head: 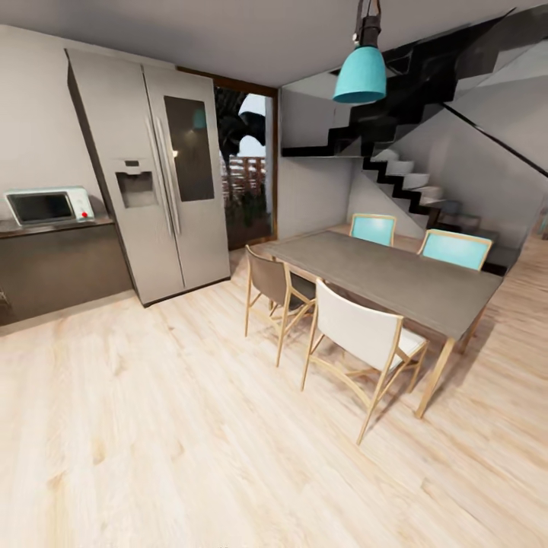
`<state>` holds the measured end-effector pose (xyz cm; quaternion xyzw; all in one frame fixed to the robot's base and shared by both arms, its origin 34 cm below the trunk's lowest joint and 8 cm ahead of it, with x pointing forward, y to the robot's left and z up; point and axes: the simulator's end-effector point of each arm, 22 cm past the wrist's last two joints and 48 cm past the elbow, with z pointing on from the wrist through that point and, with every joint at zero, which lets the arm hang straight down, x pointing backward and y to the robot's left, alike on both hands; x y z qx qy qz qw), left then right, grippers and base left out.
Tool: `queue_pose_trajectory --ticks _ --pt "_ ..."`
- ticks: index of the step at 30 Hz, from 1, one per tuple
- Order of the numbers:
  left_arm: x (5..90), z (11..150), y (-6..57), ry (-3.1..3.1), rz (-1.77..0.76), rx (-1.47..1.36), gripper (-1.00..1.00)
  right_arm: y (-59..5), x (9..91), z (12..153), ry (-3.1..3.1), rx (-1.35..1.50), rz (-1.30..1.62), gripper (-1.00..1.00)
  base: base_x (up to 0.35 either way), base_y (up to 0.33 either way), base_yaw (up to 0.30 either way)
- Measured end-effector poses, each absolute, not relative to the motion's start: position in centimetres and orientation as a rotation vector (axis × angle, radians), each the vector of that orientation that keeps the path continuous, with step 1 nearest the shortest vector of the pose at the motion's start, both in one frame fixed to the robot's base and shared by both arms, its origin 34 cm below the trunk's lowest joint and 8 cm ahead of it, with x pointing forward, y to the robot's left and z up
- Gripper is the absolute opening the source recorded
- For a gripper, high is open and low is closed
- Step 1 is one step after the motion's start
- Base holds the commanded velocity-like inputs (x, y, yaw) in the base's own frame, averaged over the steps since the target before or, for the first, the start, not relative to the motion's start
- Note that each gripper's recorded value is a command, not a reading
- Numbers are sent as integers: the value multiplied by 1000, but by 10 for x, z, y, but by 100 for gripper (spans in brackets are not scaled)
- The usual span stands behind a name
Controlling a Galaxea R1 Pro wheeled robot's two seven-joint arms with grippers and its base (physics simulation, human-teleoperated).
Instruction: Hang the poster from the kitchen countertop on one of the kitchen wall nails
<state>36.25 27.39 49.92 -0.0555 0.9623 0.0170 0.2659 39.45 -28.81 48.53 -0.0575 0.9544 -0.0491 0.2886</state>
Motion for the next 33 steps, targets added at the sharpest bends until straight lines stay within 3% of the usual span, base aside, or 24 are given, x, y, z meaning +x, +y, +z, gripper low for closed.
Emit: queue_pose_trajectory --ticks 33 --pt "355 494 274 2620 48 -151 100 -287 387 480 2570 -159 -128 100 0 0 249"
